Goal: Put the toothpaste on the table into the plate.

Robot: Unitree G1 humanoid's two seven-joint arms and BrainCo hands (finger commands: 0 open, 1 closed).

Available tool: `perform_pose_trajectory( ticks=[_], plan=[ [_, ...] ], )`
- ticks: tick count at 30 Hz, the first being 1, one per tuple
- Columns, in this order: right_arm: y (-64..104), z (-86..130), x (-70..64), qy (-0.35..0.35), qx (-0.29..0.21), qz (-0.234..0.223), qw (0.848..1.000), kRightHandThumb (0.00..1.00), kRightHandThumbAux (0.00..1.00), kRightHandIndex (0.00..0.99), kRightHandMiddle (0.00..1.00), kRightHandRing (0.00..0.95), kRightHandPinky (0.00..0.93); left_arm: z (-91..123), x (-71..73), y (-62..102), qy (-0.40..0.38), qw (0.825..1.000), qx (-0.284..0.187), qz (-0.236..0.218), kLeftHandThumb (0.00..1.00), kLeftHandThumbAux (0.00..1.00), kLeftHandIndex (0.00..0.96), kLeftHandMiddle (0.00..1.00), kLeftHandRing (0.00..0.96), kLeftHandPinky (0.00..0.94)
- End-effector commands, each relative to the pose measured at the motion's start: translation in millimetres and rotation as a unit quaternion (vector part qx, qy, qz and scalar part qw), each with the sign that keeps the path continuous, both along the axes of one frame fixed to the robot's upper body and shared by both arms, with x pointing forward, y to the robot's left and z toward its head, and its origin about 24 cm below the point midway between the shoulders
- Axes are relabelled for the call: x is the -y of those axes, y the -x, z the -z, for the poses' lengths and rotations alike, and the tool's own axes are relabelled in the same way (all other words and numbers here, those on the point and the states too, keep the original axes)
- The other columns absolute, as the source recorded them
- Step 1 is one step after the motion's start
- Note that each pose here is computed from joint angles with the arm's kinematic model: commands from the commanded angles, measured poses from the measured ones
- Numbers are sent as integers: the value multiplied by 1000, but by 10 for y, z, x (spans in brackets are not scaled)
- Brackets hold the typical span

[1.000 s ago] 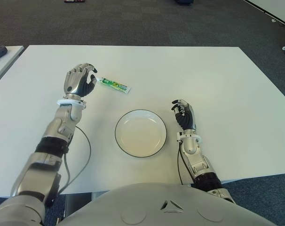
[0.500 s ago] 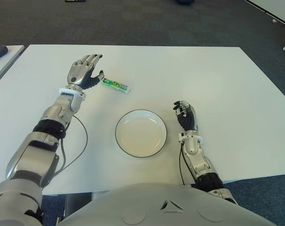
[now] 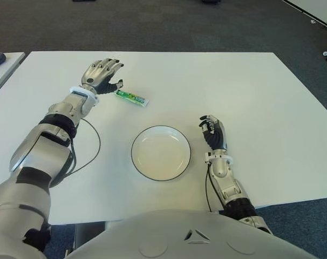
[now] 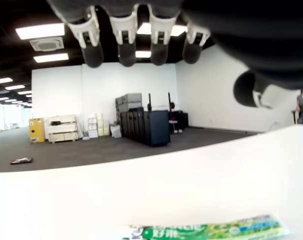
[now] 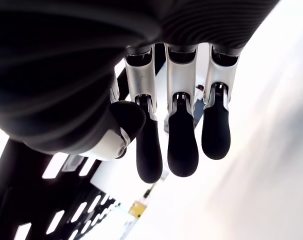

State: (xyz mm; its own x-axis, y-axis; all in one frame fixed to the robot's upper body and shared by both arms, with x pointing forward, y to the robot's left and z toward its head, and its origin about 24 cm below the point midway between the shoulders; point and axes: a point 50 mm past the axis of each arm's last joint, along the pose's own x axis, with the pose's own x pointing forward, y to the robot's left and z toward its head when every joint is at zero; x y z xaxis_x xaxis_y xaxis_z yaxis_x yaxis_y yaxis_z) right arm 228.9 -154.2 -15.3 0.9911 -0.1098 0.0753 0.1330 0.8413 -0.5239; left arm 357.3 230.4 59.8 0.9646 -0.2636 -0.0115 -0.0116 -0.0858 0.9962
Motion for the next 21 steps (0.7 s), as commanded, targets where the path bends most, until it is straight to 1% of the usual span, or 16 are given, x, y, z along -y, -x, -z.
perform_pose_trajectory(
  ticks=[1, 3, 7, 11, 13, 17, 21],
  plan=[
    [6, -5, 7, -12, 0, -4, 1000, 829, 698, 369, 539, 653, 637, 51, 32, -9, -50, 998, -32, 20, 526, 243, 0, 23, 20, 47],
    [8, -6, 7, -12, 0, -4, 1000, 828, 699, 368, 537, 652, 631, 52, 34, -11, -57, 998, -35, 23, 514, 243, 0, 19, 13, 37],
    [15, -3, 9, -12, -4, -3, 1000, 828, 699, 367, 529, 645, 634, 61, 86, -28, -94, 993, -55, 45, 492, 242, 0, 11, 4, 16],
    [26, -8, 2, -17, -5, -3, 1000, 827, 700, 366, 530, 657, 684, 73, 113, -35, -130, 987, -74, 63, 467, 234, 0, 3, 0, 3],
    [33, -9, -2, -20, -6, -3, 1000, 827, 700, 365, 528, 654, 660, 86, 129, -36, -148, 983, -83, 71, 459, 232, 0, 1, 0, 1],
    [43, -10, -3, -22, -7, -2, 1000, 827, 700, 365, 525, 650, 652, 136, 161, -24, -179, 975, -99, 86, 451, 241, 0, 0, 0, 0],
    [53, -6, 6, -19, -7, 0, 1000, 827, 700, 365, 518, 635, 619, 198, 194, -8, -211, 966, -111, 100, 443, 254, 0, 7, 0, 4]
  ],
)
